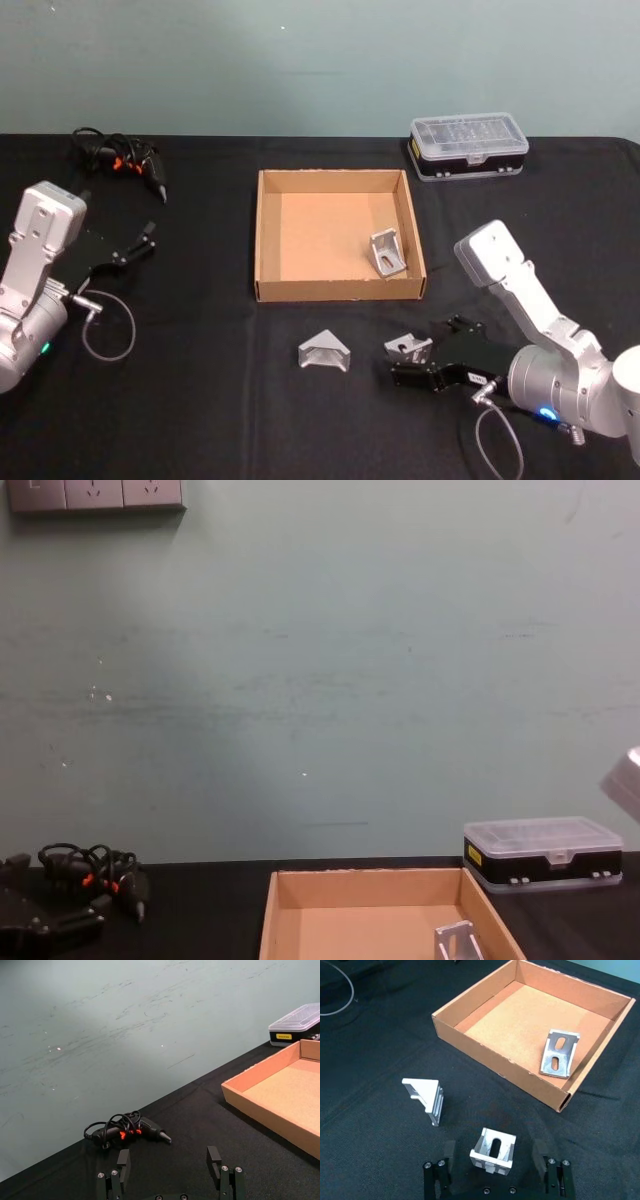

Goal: Use one hand to pick up the angle iron from the table and place it into the box.

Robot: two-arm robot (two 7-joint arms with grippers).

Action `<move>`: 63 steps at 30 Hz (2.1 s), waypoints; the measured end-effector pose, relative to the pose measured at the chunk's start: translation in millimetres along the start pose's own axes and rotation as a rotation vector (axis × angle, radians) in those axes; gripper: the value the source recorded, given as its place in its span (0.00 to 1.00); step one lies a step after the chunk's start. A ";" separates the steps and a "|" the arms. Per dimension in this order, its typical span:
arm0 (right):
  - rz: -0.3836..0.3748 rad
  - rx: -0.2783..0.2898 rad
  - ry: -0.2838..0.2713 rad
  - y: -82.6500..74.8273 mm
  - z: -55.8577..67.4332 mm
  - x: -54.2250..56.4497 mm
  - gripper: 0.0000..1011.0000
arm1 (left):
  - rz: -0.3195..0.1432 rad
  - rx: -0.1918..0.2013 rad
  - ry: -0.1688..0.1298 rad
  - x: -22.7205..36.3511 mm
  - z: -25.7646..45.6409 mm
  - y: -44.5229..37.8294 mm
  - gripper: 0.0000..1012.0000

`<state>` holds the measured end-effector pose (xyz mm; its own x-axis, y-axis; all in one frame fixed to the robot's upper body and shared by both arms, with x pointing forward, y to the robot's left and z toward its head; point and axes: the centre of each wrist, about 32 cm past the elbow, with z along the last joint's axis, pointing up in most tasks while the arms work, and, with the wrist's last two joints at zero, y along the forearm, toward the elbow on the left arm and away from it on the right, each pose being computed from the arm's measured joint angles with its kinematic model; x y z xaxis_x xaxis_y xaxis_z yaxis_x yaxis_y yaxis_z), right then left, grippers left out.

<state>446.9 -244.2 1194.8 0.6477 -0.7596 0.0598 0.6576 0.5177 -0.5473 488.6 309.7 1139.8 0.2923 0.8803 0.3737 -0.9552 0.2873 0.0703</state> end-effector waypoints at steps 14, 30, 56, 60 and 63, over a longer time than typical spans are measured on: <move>-0.006 -0.008 -0.016 -0.8 -0.1 0.3 0.58 | 0.000 0.000 0.000 0.0 0.0 0.0 0.99; -0.015 0.018 -0.044 -9.3 5.6 -0.3 0.47 | 0.000 0.000 0.000 0.0 0.0 0.0 0.99; -0.023 0.205 -0.145 11.5 87.1 13.6 0.47 | 0.000 0.000 0.000 0.0 0.0 0.0 0.99; -0.013 0.196 -0.148 27.8 91.6 20.1 0.47 | 0.000 0.000 0.000 0.0 0.0 0.0 0.99; 0.000 0.183 -0.146 42.8 93.3 25.4 0.47 | 0.000 0.000 0.000 0.0 0.0 0.0 0.99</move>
<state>527.5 -204.6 1250.8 0.6877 -0.7015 0.1870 0.7078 0.5905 -0.3877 488.6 309.7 1139.8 0.2922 0.8803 0.3737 -0.9553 0.2873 0.0702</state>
